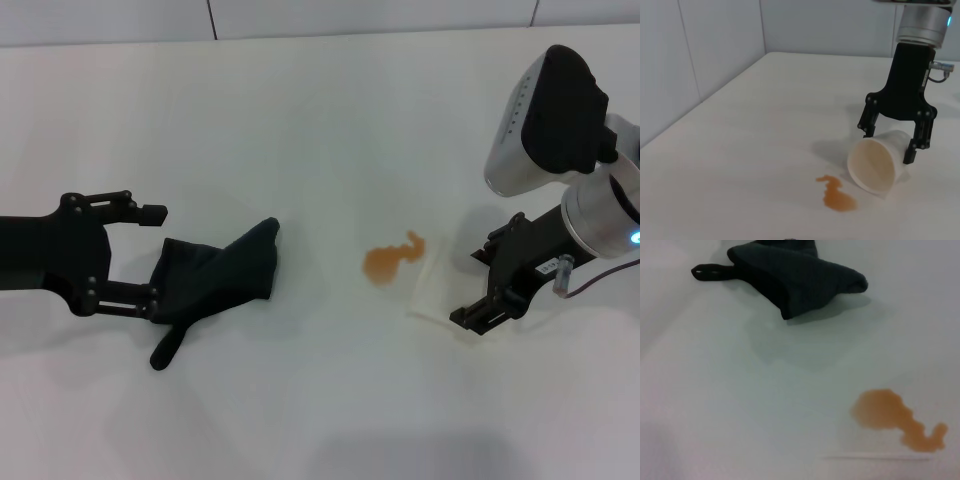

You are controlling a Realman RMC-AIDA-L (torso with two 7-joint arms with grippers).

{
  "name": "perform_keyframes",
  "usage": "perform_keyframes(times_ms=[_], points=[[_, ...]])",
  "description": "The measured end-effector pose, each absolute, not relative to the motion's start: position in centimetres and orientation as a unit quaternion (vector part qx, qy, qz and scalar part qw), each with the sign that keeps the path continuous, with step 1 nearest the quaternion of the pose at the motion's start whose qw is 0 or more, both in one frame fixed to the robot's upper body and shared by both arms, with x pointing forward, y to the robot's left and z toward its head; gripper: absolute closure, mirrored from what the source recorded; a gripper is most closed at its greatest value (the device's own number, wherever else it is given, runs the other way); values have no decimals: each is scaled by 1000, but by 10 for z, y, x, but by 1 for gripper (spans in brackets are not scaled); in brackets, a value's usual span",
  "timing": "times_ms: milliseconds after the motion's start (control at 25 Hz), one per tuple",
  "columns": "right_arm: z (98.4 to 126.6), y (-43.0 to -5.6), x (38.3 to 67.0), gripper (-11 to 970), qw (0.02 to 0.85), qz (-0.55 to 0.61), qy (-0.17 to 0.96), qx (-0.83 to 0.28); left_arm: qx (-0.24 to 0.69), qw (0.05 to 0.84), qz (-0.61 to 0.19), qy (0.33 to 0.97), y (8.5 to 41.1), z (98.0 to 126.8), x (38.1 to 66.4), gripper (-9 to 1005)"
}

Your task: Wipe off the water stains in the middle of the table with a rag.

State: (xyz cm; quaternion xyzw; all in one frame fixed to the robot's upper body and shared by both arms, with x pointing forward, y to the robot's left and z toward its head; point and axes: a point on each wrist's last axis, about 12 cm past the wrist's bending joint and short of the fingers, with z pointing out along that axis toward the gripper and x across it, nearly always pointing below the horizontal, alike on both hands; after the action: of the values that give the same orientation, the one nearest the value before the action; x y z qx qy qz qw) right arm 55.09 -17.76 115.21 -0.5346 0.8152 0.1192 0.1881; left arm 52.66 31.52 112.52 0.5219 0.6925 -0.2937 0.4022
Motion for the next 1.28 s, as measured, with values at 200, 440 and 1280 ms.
perform_keyframes(times_ms=[200,440,1280], points=[[1153,-177,551,213,189,119,815,-535,521,402,-294,693,315,1125,527,129],[1159,-179,551,255,203,117,813,-533,520,402,-293,694,316,1125,526,130],[1135,-250,549,267,387,238,789,-413,513,416,-290,693,321,1124,524,134]])
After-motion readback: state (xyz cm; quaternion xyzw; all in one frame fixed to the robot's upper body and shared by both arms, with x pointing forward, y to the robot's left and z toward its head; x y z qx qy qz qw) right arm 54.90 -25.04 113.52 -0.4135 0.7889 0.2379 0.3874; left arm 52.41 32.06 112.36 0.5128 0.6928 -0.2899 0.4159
